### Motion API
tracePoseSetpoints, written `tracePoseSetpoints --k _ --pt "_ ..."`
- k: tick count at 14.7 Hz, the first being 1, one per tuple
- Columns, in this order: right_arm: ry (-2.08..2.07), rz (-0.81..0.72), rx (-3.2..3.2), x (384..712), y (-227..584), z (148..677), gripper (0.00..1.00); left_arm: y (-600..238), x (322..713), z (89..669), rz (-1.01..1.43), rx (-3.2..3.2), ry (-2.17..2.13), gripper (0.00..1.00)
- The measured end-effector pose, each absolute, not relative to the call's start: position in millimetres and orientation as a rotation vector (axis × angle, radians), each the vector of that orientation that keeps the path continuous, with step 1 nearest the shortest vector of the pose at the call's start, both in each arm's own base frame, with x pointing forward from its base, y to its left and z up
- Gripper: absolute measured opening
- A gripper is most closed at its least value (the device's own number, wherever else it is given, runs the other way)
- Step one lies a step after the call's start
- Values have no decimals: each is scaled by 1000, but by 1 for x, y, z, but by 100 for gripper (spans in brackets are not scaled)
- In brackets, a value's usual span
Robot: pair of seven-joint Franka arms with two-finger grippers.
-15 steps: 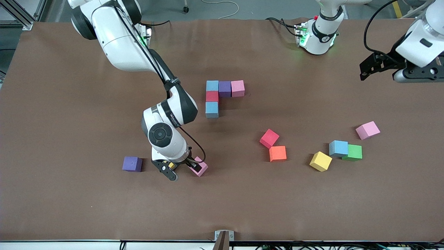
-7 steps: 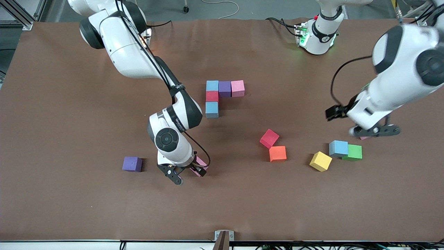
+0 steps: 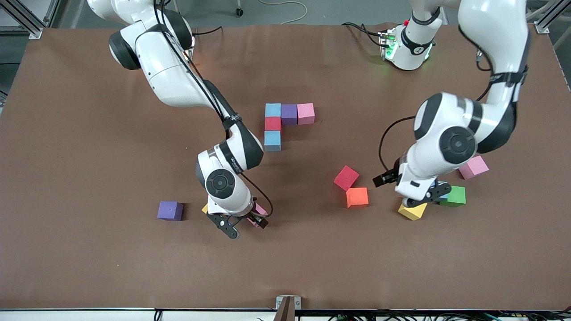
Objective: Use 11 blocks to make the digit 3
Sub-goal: 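Grasp the light pink cube with the right gripper while the left gripper grasps red, then carry the pink cube with the right gripper while the left gripper carries red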
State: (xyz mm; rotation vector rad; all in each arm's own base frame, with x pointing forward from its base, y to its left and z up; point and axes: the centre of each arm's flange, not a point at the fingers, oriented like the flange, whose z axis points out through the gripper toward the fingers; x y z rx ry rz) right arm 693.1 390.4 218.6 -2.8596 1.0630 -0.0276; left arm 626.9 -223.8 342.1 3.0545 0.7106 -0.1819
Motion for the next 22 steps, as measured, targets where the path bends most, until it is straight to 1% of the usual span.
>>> tracePoseSetpoints --k 1,2,3,4,5,7,9,11,14,16,18,19,20,22 --pt "1064 -17 -2867 692 391 218 96 -233 626 325 -190 3032 813 100" --pt "1064 -10 -2873 691 391 218 87 -243 625 310 -196 3010 903 100" --pt "1065 -4 -2881 691 390 218 76 -253 623 296 -200 2984 995 100" --pt "1064 -3 -2886 690 390 218 63 -262 621 285 -199 2955 1083 100" --pt "1062 -4 -2889 691 391 220 57 -271 618 276 -193 2920 1169 100" --pt "1058 -6 -2896 690 391 220 55 -288 606 261 -169 2845 1319 100" --pt "1009 -3 -2921 690 391 223 50 -299 593 245 -142 2773 1429 100" --pt "897 -3 -2957 691 392 236 50 -302 585 233 -125 2726 1489 100" --pt "740 -34 -2978 692 395 273 50 -302 574 218 -108 2703 1499 100" --pt "662 -29 -2999 691 394 292 50 -301 570 210 -110 2702 1503 100" --pt "615 -20 -3014 690 391 304 50 -301 569 205 -116 2704 1505 95" --pt "580 -10 -3026 689 390 310 50 -301 568 203 -118 2705 1506 90" --pt "534 4 -3042 687 389 315 50 -301 568 203 -119 2705 1506 90" --pt "440 31 -3069 684 387 323 50 -301 569 204 -116 2701 1511 80"
